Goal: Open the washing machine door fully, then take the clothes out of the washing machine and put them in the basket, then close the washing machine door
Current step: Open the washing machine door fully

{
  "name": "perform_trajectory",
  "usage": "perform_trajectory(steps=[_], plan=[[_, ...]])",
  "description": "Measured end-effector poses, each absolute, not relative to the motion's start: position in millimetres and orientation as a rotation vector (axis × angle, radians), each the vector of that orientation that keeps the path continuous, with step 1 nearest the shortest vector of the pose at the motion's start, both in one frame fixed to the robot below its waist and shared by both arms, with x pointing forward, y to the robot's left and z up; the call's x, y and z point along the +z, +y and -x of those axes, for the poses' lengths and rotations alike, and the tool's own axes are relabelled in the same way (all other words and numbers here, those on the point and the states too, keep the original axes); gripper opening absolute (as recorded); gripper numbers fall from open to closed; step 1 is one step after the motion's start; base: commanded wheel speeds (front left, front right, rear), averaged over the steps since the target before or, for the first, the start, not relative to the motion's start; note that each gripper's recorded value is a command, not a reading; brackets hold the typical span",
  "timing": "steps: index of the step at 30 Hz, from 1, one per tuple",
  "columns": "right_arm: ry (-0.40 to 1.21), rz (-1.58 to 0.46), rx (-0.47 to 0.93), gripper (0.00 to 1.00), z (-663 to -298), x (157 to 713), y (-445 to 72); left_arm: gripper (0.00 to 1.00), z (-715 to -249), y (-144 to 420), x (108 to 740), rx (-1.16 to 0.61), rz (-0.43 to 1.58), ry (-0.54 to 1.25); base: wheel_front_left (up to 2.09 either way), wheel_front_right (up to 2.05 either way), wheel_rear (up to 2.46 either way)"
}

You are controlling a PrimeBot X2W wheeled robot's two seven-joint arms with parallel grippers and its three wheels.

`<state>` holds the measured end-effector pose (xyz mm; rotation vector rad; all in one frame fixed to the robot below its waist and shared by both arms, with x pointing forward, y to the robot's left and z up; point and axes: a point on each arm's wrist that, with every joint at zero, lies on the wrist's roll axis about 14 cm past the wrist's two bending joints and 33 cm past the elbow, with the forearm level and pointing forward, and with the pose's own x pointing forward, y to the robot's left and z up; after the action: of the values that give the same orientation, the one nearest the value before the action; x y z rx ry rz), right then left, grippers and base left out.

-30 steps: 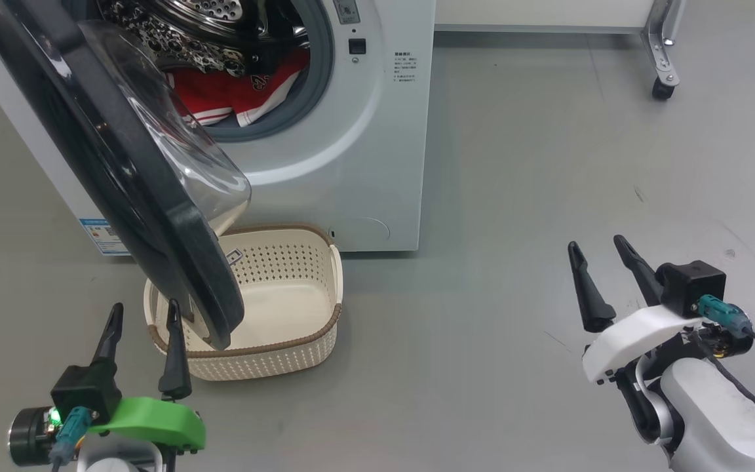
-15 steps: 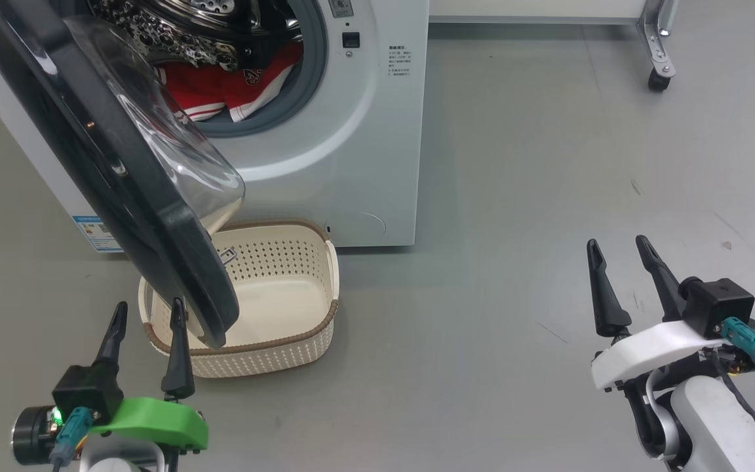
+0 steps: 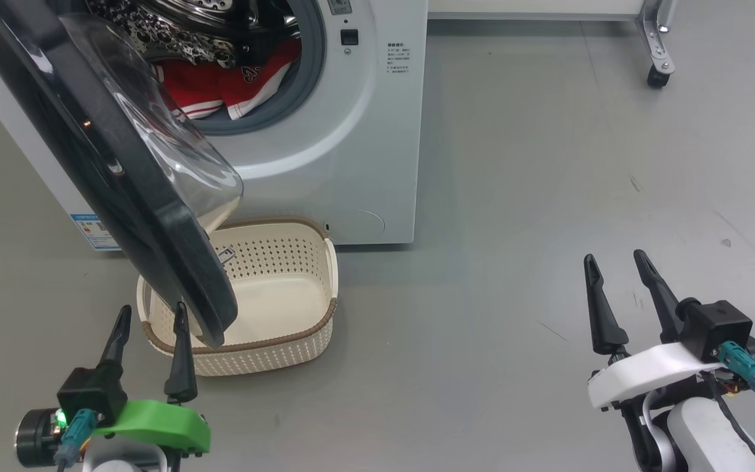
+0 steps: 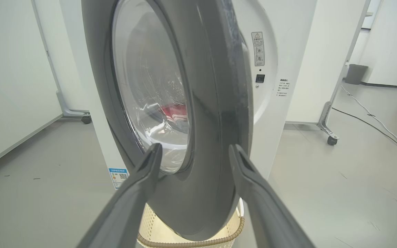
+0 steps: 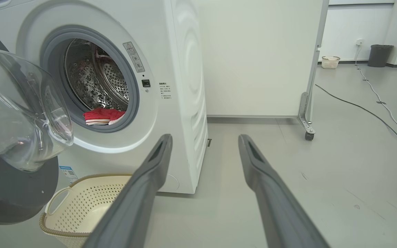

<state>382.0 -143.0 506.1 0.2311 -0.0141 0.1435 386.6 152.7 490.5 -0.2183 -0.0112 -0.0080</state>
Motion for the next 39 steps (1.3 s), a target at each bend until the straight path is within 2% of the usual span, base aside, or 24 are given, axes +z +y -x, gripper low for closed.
perform_trajectory(steps=[39], plan=[[-0.011,-0.235,0.101,1.0,-373,498,-144,1.0,-385,159,475,0.009,0.214,0.031,0.0,0.0,0.0]])
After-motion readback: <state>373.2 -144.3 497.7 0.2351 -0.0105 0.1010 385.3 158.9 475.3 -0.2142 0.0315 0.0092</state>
